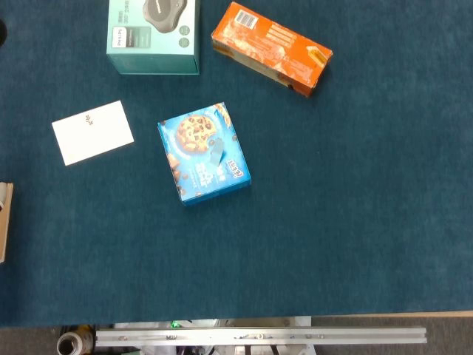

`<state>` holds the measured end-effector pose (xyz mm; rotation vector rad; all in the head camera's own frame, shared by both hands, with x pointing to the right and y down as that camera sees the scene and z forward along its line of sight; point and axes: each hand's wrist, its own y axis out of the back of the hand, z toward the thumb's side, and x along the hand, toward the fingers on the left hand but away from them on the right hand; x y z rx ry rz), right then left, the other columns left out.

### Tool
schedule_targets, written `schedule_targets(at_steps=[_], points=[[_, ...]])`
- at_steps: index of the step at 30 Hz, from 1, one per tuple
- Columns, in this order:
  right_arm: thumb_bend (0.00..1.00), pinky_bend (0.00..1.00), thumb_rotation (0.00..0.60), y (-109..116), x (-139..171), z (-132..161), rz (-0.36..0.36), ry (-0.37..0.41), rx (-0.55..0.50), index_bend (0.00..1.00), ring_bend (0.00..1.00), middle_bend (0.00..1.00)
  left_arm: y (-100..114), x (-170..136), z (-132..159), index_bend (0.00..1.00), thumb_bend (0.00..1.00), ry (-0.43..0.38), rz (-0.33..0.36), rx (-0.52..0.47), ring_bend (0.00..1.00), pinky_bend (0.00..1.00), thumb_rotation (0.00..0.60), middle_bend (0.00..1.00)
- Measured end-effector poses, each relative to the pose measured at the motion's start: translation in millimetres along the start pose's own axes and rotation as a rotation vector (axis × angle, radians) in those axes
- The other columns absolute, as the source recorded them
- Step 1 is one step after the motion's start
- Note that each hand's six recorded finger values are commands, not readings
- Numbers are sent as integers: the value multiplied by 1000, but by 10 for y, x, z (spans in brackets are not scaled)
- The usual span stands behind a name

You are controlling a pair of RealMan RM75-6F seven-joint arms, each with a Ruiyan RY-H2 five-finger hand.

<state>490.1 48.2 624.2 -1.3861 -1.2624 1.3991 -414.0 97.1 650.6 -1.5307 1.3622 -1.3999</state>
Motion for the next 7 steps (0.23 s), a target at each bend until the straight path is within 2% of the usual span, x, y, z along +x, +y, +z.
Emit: schedule_targets(at_steps=[7], points=[[273,554,600,0,34,33,9,0,-10,274,385,417,5,-84,96,96,340,-60,18,-28,220,345,600,218]])
